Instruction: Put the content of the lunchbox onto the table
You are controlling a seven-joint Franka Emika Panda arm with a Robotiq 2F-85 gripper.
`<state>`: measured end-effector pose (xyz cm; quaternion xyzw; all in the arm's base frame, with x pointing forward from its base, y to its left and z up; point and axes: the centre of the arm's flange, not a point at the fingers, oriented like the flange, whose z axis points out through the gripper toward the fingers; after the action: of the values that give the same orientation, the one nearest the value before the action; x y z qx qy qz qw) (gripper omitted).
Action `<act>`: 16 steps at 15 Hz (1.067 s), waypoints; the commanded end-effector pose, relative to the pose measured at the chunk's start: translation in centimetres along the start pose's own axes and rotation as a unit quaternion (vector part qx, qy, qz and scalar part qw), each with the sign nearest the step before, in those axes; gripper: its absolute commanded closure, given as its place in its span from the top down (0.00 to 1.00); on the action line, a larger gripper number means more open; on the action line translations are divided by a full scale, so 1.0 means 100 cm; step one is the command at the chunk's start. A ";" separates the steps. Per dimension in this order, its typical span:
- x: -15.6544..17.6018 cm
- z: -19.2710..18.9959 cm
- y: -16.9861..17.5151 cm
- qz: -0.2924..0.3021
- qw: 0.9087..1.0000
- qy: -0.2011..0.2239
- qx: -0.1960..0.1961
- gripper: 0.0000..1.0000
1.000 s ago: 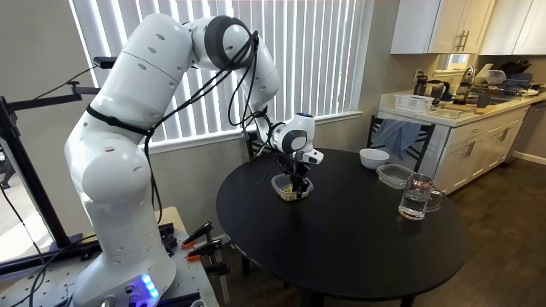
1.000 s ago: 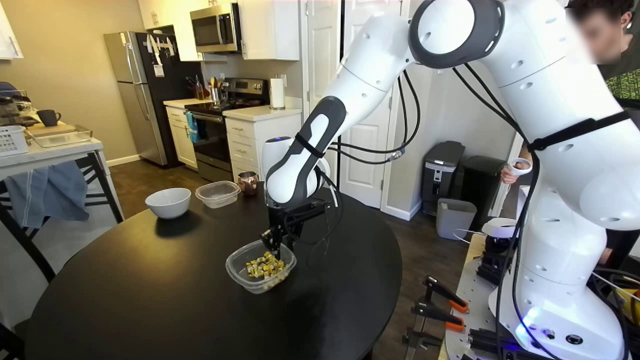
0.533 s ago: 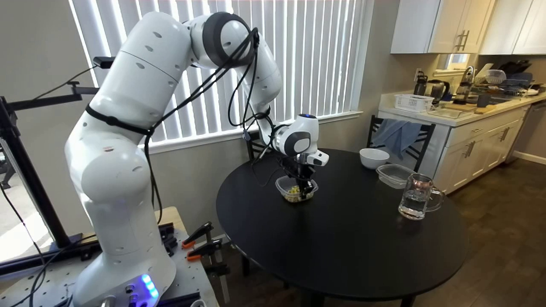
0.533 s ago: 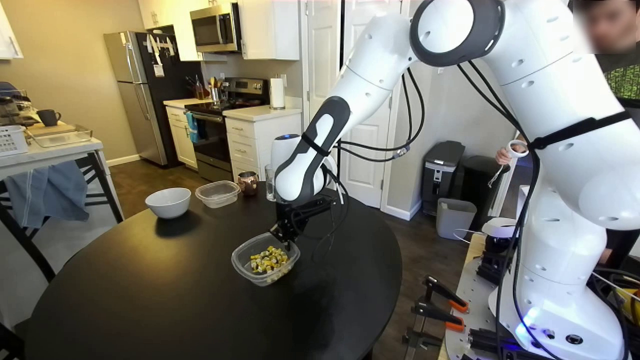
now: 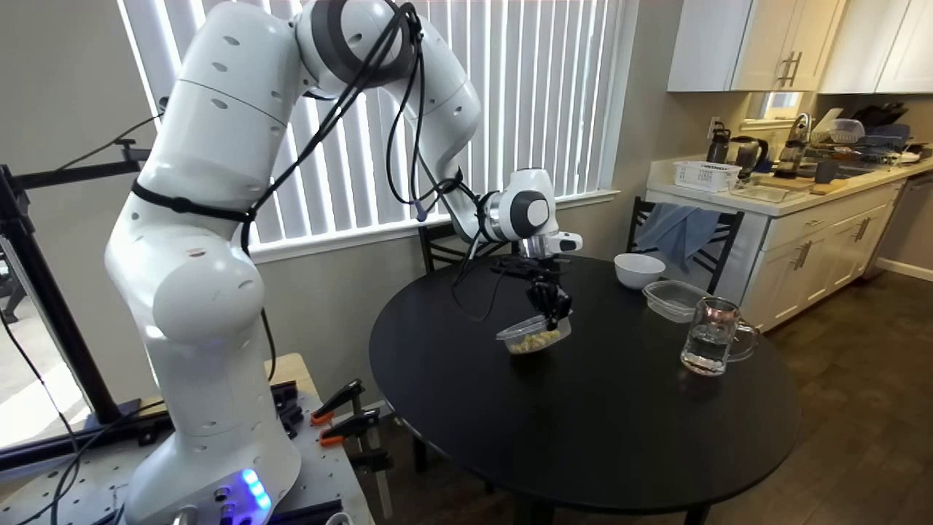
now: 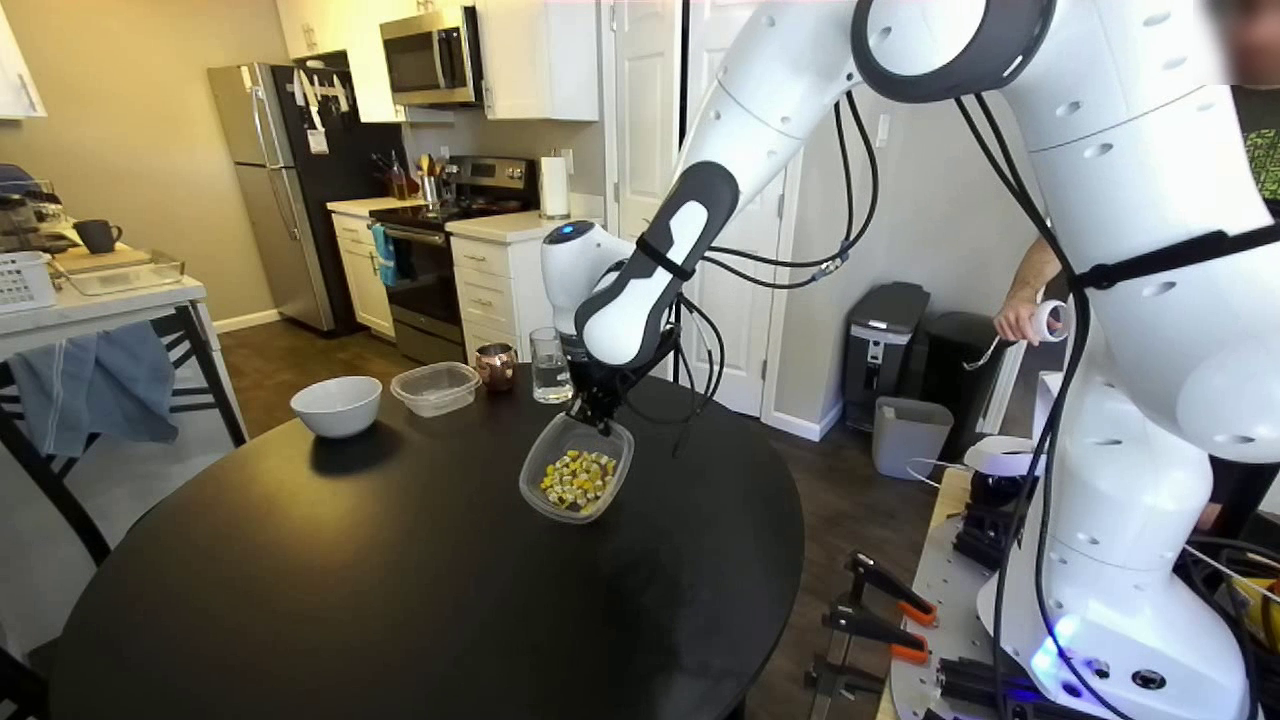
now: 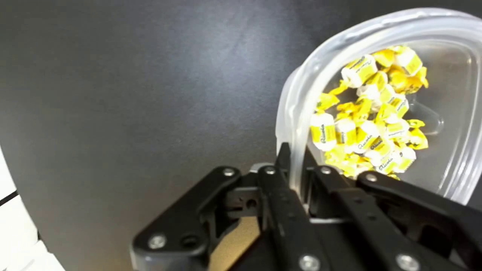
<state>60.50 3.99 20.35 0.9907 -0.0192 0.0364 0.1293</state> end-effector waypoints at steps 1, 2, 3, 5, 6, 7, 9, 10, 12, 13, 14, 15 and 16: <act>-0.001 -0.014 -0.021 -0.071 0.995 0.002 -0.077 0.01; -0.001 -0.014 -0.029 -0.094 0.991 0.004 -0.097 0.01; -0.001 -0.014 -0.038 -0.116 0.986 0.009 -0.118 0.01; -0.001 -0.015 -0.056 -0.157 0.975 0.022 -0.158 0.01; 0.000 -0.015 -0.064 -0.176 0.968 0.030 -0.179 0.01; 0.002 -0.016 -0.071 -0.194 0.960 0.038 -0.200 0.01; 0.008 -0.015 -0.081 -0.230 0.941 0.051 -0.243 0.01; 0.011 -0.014 -0.084 -0.248 0.930 0.058 -0.263 0.01; 0.015 -0.011 -0.086 -0.283 0.907 0.071 -0.304 0.01; 0.017 -0.008 -0.086 -0.299 0.893 0.078 -0.326 0.01; 0.018 -0.005 -0.086 -0.315 0.879 0.087 -0.347 0.01; 0.019 -0.002 -0.087 -0.330 0.864 0.098 -0.367 0.01; 0.020 0.000 -0.089 -0.345 0.848 0.108 -0.387 0.01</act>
<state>62.42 12.65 19.05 0.8350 0.2982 0.0681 0.4573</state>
